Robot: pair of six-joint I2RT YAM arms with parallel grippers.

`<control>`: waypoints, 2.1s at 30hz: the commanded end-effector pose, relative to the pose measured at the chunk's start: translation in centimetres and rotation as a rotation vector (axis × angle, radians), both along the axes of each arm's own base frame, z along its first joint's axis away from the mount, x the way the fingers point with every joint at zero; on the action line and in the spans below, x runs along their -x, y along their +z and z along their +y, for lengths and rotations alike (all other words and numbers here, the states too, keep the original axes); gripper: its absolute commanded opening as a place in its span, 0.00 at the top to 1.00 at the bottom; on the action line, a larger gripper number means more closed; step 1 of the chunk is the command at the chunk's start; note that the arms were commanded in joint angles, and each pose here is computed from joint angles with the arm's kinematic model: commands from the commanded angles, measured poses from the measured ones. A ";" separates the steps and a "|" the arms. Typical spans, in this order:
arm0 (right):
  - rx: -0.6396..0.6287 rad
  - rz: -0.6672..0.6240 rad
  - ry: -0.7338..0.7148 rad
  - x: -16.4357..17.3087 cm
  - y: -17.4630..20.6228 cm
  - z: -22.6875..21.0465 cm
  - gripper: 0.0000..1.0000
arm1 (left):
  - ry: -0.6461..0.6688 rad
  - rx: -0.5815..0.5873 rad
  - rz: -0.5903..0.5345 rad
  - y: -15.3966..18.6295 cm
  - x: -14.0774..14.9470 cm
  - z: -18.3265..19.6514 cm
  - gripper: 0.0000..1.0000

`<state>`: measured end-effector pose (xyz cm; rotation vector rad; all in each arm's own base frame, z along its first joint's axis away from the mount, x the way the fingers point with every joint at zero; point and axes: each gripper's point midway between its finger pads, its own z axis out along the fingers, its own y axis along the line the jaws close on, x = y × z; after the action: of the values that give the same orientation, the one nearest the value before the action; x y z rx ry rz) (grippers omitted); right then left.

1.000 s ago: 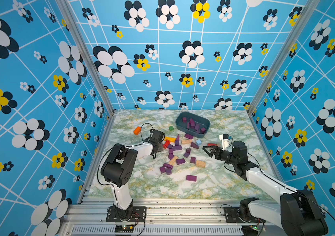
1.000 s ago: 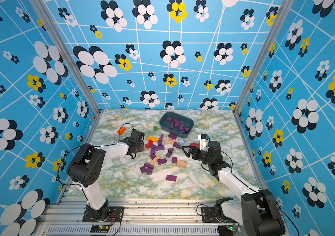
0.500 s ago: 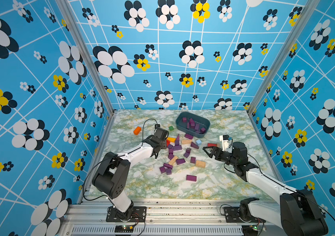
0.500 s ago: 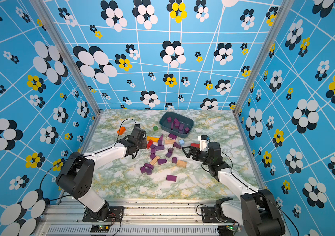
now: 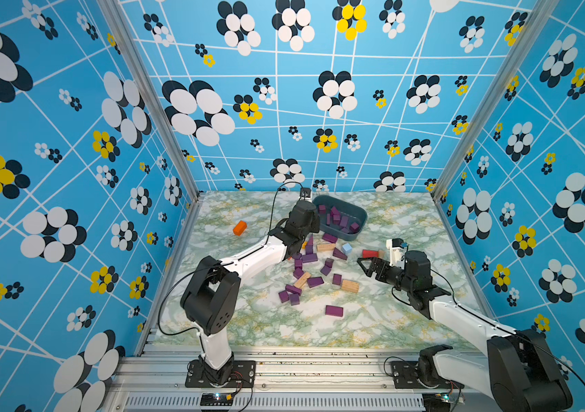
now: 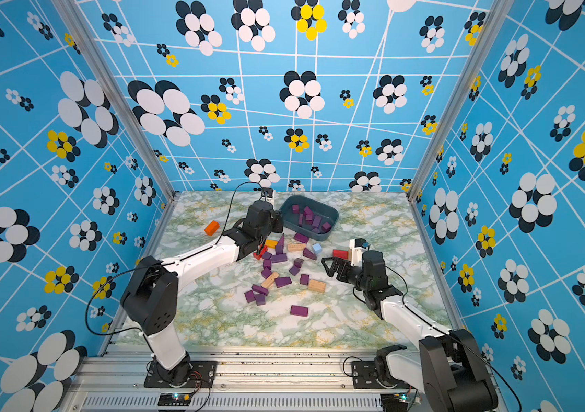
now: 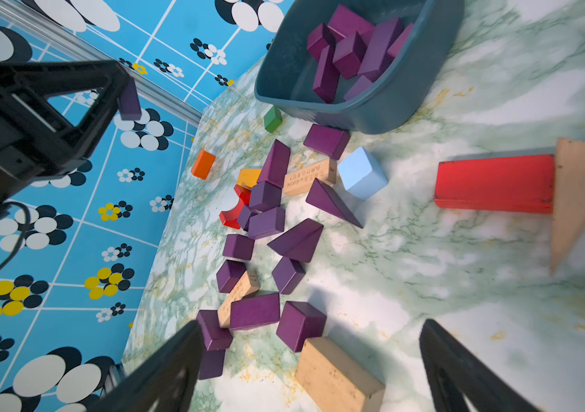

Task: Pick purple bricks into the storage bin
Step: Place the building block in the storage box, then pick up the building block from the center of the board.

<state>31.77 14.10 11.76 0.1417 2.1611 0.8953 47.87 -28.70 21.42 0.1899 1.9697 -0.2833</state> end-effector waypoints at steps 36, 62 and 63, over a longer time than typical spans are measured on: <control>0.015 0.104 -0.006 -0.1 -3.6 -0.2 0.01 | -0.112 -0.047 -0.172 0.4 -2.0 -3.2 0.05; 0.149 0.133 0.001 -0.5 -4.6 -1.1 0.01 | -0.139 -0.095 -0.121 -3.7 16.3 10.0 0.01; 0.169 0.135 -0.009 -0.6 -4.6 -1.5 0.01 | -0.144 -0.086 -0.121 -4.2 16.7 10.2 0.00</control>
<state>31.81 13.56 7.34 0.1570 2.3177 0.8139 31.80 -18.75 17.52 0.3824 1.8852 -0.2578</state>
